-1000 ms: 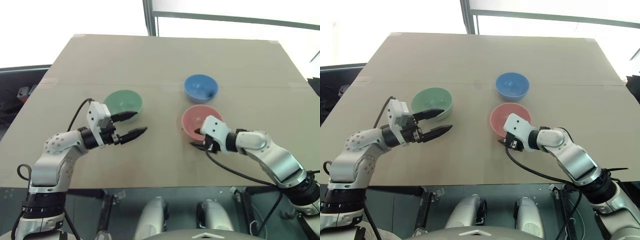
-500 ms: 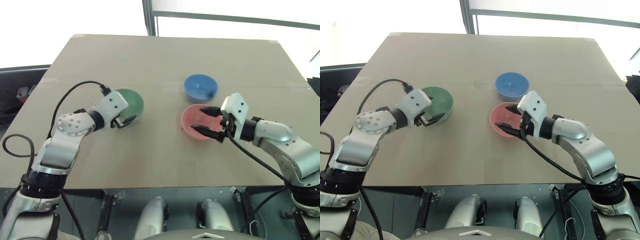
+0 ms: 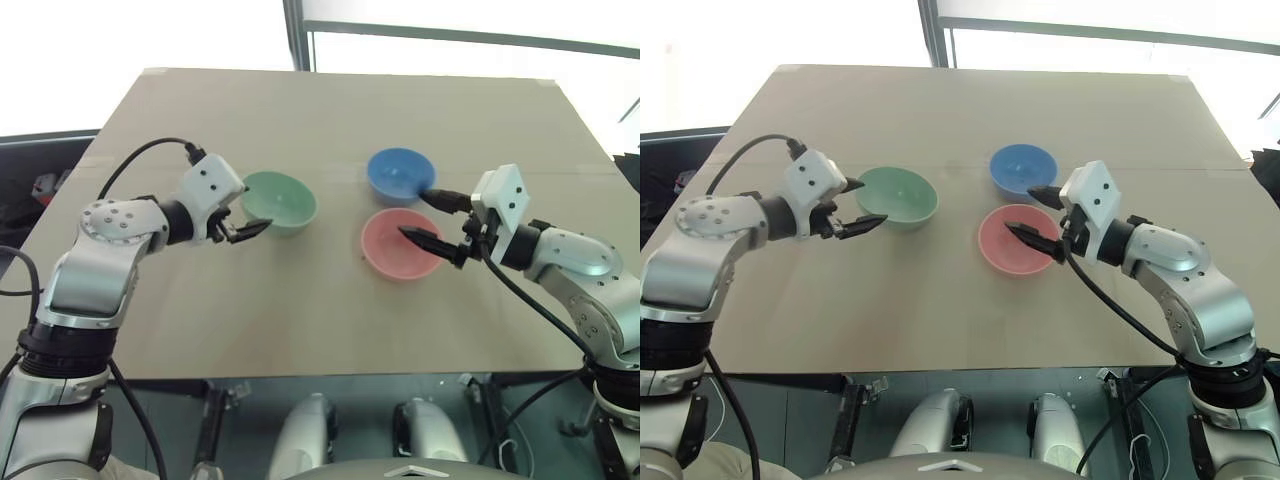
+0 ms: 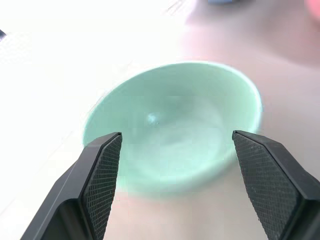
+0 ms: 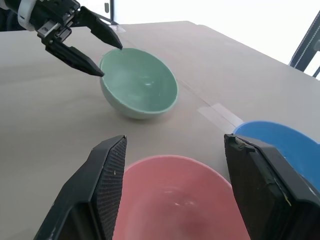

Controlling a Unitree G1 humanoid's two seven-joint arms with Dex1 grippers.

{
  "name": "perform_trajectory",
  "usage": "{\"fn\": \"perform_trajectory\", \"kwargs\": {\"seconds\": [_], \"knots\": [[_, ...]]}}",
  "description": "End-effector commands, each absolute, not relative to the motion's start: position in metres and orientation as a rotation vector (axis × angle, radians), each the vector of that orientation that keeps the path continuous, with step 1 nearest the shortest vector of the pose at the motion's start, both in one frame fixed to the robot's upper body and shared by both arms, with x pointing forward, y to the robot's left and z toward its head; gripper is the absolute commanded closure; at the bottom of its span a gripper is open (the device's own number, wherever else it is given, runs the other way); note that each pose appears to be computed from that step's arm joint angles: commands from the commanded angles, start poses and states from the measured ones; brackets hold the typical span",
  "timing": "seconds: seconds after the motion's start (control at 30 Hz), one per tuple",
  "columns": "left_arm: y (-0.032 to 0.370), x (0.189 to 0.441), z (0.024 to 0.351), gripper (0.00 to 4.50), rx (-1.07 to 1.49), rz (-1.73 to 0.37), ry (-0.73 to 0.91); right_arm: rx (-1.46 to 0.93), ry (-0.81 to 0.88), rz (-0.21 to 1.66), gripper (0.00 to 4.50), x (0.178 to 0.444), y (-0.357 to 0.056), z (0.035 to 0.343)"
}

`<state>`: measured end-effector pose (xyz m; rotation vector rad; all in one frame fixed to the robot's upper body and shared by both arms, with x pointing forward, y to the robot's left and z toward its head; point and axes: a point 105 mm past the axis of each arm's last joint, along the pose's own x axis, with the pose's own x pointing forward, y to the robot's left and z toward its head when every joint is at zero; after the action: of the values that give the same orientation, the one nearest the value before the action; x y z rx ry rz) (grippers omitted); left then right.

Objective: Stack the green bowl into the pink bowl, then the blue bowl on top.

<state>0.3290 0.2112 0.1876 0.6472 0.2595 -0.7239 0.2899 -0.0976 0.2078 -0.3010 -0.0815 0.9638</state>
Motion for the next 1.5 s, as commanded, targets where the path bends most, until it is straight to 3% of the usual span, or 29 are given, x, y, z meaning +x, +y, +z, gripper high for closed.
{"fn": "perform_trajectory", "kwargs": {"seconds": [0.03, 0.27, 0.67, 0.77, 0.9, 0.93, 1.0, 1.23, 1.33, 1.5], "knots": [[0.206, 0.318, 0.195, 0.77, 0.694, -0.771, 0.242, -0.319, -0.127, 0.957, 1.24, 0.288, -0.099, 0.216], [0.198, 0.319, 0.183, 0.77, 0.815, -0.788, 0.239, -0.281, -0.157, 1.02, 1.24, 0.28, -0.094, 0.218], [0.197, 0.35, 0.17, 0.77, 0.971, -0.758, 0.24, -0.316, -0.199, 1.017, 1.24, 0.271, -0.096, 0.221], [0.192, 0.353, 0.167, 1.47, 0.977, -0.786, 0.232, -0.326, -0.202, 1.003, 1.19, 0.269, -0.098, 0.22], [0.188, 0.355, 0.165, 3.16, 0.978, -0.815, 0.227, -0.331, -0.202, 0.985, 1.19, 0.267, -0.099, 0.219], [0.188, 0.355, 0.165, 3.77, 0.98, -0.819, 0.226, -0.331, -0.202, 0.983, 1.19, 0.267, -0.1, 0.219], [0.186, 0.356, 0.167, 4.48, 0.976, -0.825, 0.216, -0.333, -0.2, 0.975, 1.19, 0.268, -0.101, 0.218], [0.145, 0.34, 0.196, 4.48, 0.897, -1.048, 0.063, -0.345, -0.198, 0.92, 1.19, 0.274, -0.11, 0.219], [0.102, 0.318, 0.22, 4.48, 0.827, -1.278, -0.149, -0.369, -0.193, 0.808, 1.19, 0.283, -0.13, 0.222], [0.072, 0.292, 0.215, 4.48, 0.791, -1.597, -0.178, -0.384, -0.178, 0.723, 1.19, 0.275, -0.157, 0.224]]}}
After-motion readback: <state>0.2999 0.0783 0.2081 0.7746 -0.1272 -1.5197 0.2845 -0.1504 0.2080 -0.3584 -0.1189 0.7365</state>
